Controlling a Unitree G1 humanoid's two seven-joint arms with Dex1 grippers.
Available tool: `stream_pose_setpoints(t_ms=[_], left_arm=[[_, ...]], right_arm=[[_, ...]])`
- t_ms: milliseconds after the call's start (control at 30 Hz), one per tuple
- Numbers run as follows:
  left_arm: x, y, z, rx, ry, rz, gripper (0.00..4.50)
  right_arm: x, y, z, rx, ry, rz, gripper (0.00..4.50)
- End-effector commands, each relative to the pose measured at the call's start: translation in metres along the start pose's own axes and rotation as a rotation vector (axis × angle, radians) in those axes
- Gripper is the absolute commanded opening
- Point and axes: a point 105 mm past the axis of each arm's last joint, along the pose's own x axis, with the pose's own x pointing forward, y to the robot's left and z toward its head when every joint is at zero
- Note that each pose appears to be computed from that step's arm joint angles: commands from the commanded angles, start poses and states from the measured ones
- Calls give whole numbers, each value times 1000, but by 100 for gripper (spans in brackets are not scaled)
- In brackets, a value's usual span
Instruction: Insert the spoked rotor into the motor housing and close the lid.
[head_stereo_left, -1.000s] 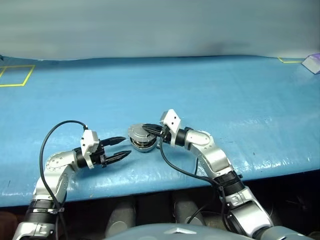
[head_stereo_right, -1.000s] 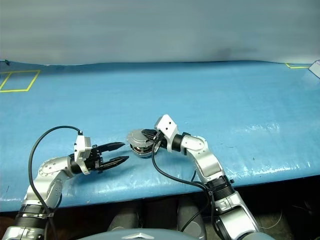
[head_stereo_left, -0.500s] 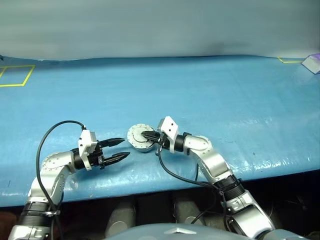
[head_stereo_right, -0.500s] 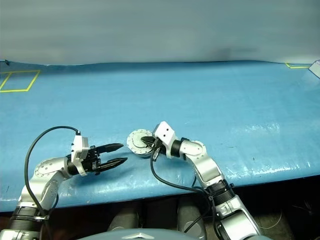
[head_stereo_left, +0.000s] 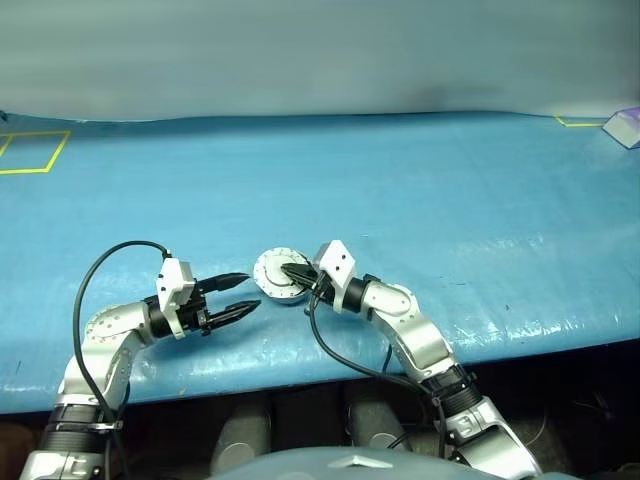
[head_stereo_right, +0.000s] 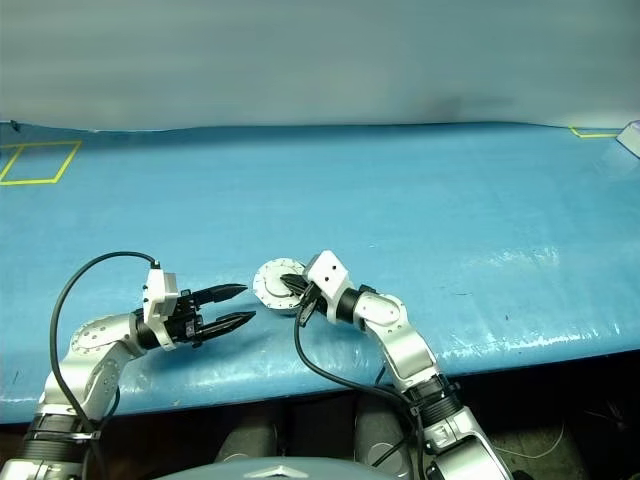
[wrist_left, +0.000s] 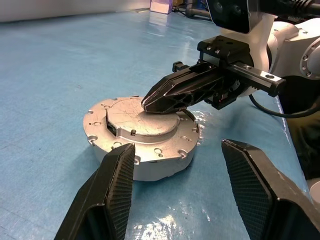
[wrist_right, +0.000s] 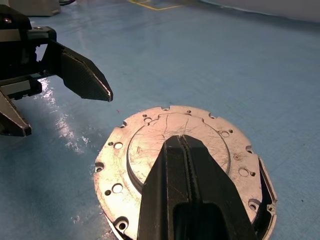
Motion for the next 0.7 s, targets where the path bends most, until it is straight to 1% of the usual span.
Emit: stream_pose_setpoints(t_ms=[33, 100, 200, 267, 300, 433, 467, 600, 700], left_arm=[[4, 0, 10, 48, -31, -11, 298], [6, 0, 10, 49, -31, -11, 298], [8, 1, 10, 52, -34, -13, 298], [10, 1, 10, 55, -36, -14, 300], [12, 0, 10, 58, -37, -14, 300], [13, 0, 9, 60, -37, -15, 300], [13, 0, 9, 58, -38, -16, 300], [13, 0, 10, 53, -39, -23, 300], [12, 1, 11, 58, -41, -21, 300]], right_arm=[[-6, -5, 16, 24, -72, -33, 0], [-7, -3, 24, 49, -114, -17, 0], [-8, -1, 30, 48, -130, 5, 0], [-7, 0, 32, 46, -131, 13, 40], [-7, 1, 33, 44, -131, 16, 63], [-6, 1, 37, 53, -145, 12, 193], [-5, 0, 37, 57, -145, 12, 219], [-2, -4, 35, 79, -137, -12, 356], [1, -6, 30, 87, -112, -26, 446]])
